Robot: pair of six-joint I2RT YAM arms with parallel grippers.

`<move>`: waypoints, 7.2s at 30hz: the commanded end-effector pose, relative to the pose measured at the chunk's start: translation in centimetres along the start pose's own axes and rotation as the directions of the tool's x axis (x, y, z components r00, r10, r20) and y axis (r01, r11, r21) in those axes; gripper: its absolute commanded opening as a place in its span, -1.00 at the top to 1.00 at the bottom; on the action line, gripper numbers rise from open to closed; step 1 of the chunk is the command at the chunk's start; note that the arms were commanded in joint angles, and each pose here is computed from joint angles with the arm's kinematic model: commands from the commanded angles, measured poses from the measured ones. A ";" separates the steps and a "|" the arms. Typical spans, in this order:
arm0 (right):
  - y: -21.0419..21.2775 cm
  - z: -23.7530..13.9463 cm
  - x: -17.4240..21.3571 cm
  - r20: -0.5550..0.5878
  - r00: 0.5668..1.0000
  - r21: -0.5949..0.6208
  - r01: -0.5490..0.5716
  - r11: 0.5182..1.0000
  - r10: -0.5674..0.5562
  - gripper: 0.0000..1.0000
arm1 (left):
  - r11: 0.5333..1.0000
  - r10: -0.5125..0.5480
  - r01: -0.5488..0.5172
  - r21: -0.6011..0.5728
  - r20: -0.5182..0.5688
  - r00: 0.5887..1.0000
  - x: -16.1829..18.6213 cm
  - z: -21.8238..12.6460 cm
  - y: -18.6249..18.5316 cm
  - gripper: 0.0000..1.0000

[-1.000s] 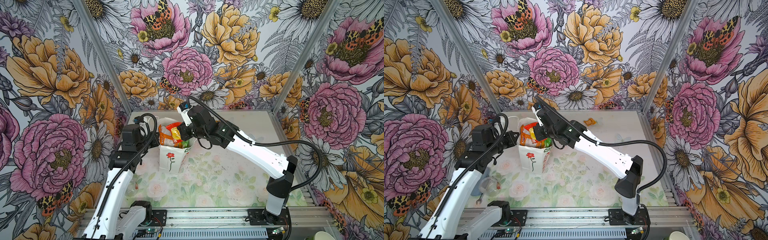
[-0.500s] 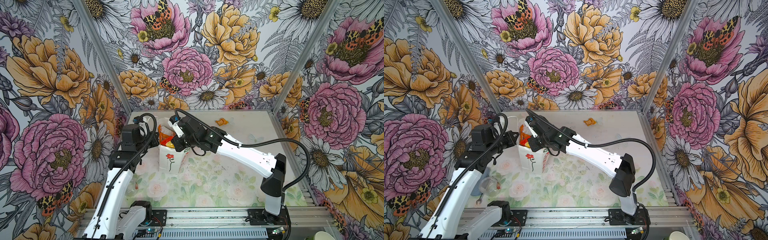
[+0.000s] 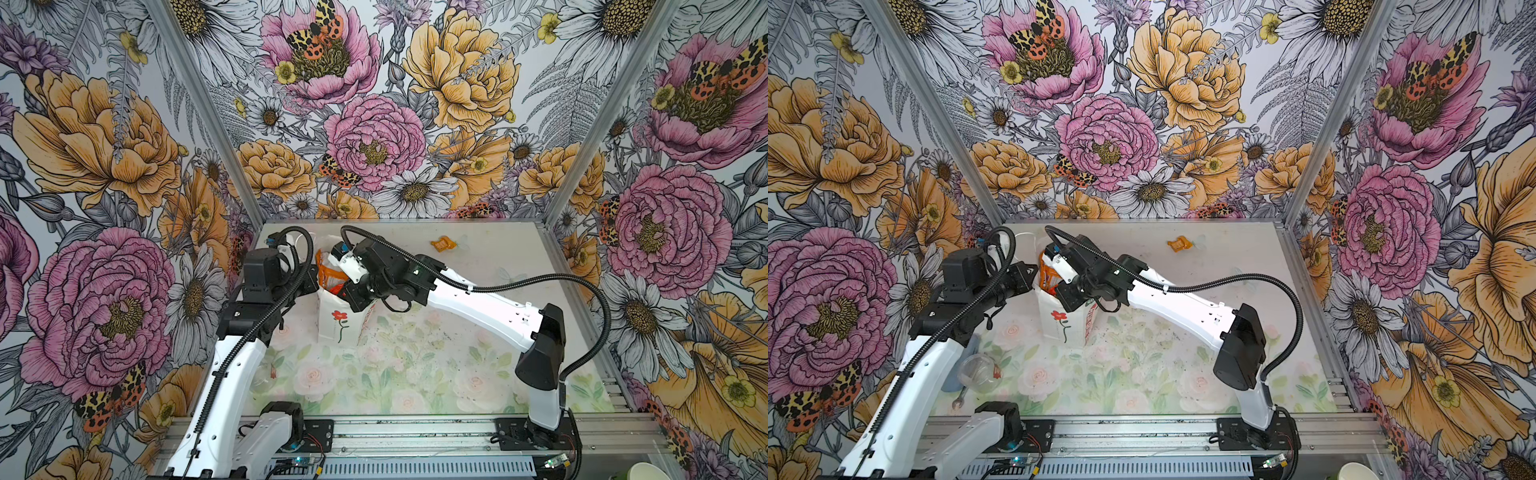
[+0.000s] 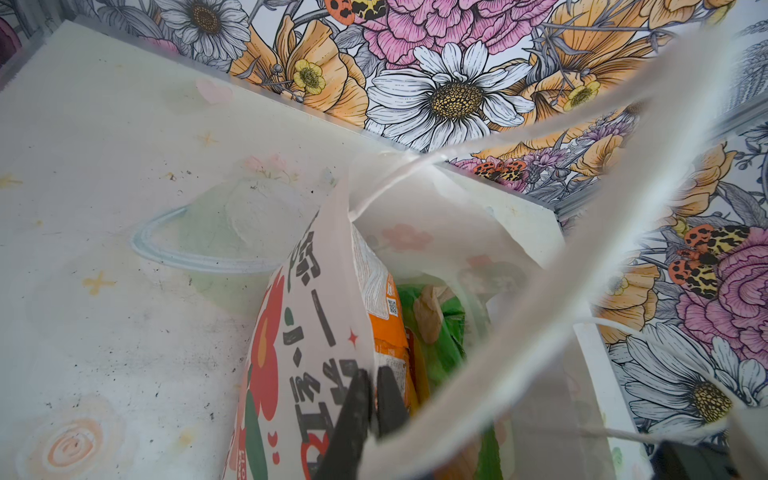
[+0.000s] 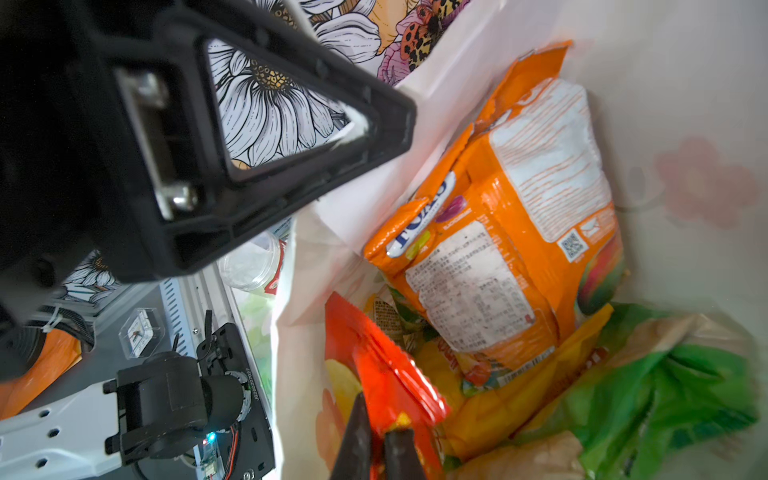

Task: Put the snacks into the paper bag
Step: 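Lower the red snack pack into the paper bag and open the right gripper, then withdraw the right gripper from the bag toward the orange wafer pack, then lower the right gripper onto the orange wafer pack and grasp it, then lift the orange wafer pack with the right gripper and carry it toward the bag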

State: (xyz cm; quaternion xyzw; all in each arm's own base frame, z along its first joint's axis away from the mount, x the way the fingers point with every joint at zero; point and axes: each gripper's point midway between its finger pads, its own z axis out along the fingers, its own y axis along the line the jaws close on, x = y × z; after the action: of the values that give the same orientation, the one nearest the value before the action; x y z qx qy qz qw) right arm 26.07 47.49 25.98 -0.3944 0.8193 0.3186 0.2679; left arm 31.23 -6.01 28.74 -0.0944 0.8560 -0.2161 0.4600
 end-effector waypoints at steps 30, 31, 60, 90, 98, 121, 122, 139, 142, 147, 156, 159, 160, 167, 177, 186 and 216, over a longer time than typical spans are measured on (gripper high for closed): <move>-1.6 0.9 -0.2 -0.092 0.996 -0.033 -0.019 0.999 0.016 0.18 | 0.998 0.009 -0.012 0.055 0.045 0.999 -1.3 -0.3 -1.1 0.82; -1.5 0.5 -0.5 -0.080 0.997 -0.031 -0.018 0.999 0.016 0.14 | 0.998 0.010 -0.012 0.054 0.044 0.999 -1.3 -0.3 -1.1 0.82; -6.5 -15.3 -8.0 0.334 0.934 0.421 -0.028 0.907 -0.126 -0.51 | 0.999 0.011 -0.013 0.053 0.047 0.999 -1.3 -0.4 -1.1 0.82; -45.5 -13.4 6.9 0.571 0.501 0.210 -0.855 0.475 0.650 -0.64 | 0.998 0.033 -0.036 0.060 0.056 0.998 -1.3 -0.9 -1.6 0.81; -49.8 -9.7 8.3 0.543 0.448 0.170 -0.887 0.429 0.710 -0.54 | 0.998 0.032 -0.035 0.058 0.057 0.998 -1.3 -0.9 -1.6 0.81; -55.2 -5.3 10.1 0.515 0.406 0.171 -0.912 0.374 0.755 -0.21 | 0.998 0.021 -0.024 0.051 0.051 0.998 -1.3 -0.6 -1.2 0.80; -55.1 -5.0 10.0 0.509 0.408 0.168 -0.911 0.378 0.758 -0.20 | 0.998 0.021 -0.023 0.051 0.050 0.999 -1.3 -0.6 -1.2 0.80; -52.8 -2.8 12.0 0.427 0.424 0.193 -0.906 0.378 0.799 0.38 | 0.998 0.021 -0.023 0.052 0.049 0.999 -1.2 -0.5 -1.3 0.79; -52.6 -3.0 12.0 0.428 0.425 0.197 -0.905 0.377 0.797 0.58 | 0.998 0.022 -0.024 0.052 0.050 0.999 -1.2 -0.6 -1.3 0.79; -51.7 -3.9 11.4 0.433 0.447 0.210 -0.895 0.394 0.783 0.80 | 0.998 0.020 -0.023 0.055 0.050 0.999 -1.2 -0.6 -1.4 0.79; -48.6 -5.7 10.0 0.438 0.495 0.224 -0.868 0.442 0.750 0.97 | 0.998 0.025 -0.028 0.055 0.053 0.998 -1.3 -0.7 -1.5 0.78; -46.8 -6.6 10.3 0.459 0.502 0.231 -0.864 0.447 0.733 1.00 | 0.998 0.025 -0.028 0.053 0.056 0.998 -1.3 -0.8 -1.4 0.78; -46.2 -6.9 10.5 0.469 0.492 0.217 -0.869 0.445 0.733 1.00 | 0.998 0.026 -0.029 0.055 0.057 0.998 -1.3 -0.8 -1.5 0.78; -40.4 -8.5 11.9 0.479 0.508 0.195 -0.857 0.477 0.716 1.00 | 0.998 0.029 -0.032 0.059 0.051 0.998 -1.1 -0.7 -1.6 0.77; -34.4 -13.5 11.9 0.523 0.551 0.229 -0.825 0.516 0.650 1.00 | 0.998 0.028 -0.031 0.062 0.050 0.998 -1.2 -0.7 -1.7 0.78; -28.8 -17.9 5.5 0.607 0.601 0.212 -0.754 0.622 0.521 1.00 | 0.998 0.028 -0.032 0.062 0.057 0.998 -1.3 -0.9 -1.7 0.78; -7.1 -12.1 -12.1 0.481 0.876 0.331 -0.157 0.931 -0.023 1.00 | 0.998 0.026 -0.029 0.057 0.063 0.998 -1.4 -1.0 -1.5 0.80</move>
State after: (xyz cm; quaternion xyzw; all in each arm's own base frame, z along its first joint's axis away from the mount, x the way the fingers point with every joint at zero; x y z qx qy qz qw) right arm 36.77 39.99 40.63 -0.1857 0.7814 0.2915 0.5197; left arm 31.05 -6.19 29.29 -0.0895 0.8512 -0.2208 0.4676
